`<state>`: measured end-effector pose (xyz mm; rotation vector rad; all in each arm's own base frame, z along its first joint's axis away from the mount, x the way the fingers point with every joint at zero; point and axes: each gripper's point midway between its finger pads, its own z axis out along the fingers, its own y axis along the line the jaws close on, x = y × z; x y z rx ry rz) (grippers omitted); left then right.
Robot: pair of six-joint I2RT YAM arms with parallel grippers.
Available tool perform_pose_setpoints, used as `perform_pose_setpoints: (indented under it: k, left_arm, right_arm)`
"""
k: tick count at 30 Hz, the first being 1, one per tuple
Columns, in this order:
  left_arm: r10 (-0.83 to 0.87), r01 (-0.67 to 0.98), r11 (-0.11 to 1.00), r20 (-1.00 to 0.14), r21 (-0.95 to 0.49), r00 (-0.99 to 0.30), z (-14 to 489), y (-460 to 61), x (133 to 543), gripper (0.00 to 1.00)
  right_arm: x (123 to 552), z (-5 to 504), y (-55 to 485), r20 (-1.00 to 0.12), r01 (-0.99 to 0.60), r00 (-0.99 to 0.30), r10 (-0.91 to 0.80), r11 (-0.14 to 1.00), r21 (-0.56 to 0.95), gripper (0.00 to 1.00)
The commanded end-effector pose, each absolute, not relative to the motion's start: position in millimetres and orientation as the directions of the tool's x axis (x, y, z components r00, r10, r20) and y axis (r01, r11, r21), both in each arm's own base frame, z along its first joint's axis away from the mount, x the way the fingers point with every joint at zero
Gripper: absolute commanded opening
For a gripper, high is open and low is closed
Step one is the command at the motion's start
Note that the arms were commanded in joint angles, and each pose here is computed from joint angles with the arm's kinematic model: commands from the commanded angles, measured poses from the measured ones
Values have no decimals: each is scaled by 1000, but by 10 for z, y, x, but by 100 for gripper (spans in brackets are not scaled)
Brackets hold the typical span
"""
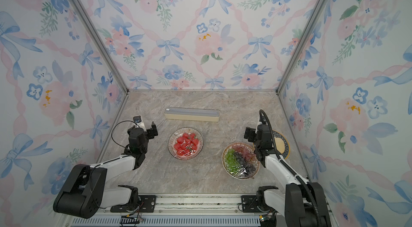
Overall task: Wrap the plate with plastic wrap
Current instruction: Reset both arms
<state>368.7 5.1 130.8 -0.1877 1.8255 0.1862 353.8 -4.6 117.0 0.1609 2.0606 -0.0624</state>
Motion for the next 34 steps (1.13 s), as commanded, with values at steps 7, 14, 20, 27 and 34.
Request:
perform_pose_setpoints:
  k: [7, 14, 20, 27, 34]
  left_arm:
    - [30, -18, 999, -989, 33, -147, 1287, -167, 3828, 98]
    - [11, 39, 999, -996, 8, -83, 1281, -182, 3650, 98]
    - [-12, -30, 1000, -996, -9, -83, 1286, -64, 3671, 98]
    - [-3, -42, 999, -996, 1, -84, 1287, -72, 3671, 98]
    - [-1, -46, 999, -996, 3, -88, 1278, -68, 3666, 98]
  right_arm:
    - [3898, 1129, 146, -945, -15, -321, -56, 998, -54, 97]
    - [4003, 969, 55, -942, 22, -336, -22, 999, -31, 97]
    - [3990, 971, -8, -944, 49, -329, -3, 999, -20, 97]
    - [3980, 976, 65, -944, 43, -327, -48, 997, -66, 97]
    - [3988, 969, 47, -943, 42, -332, -35, 998, -52, 97]
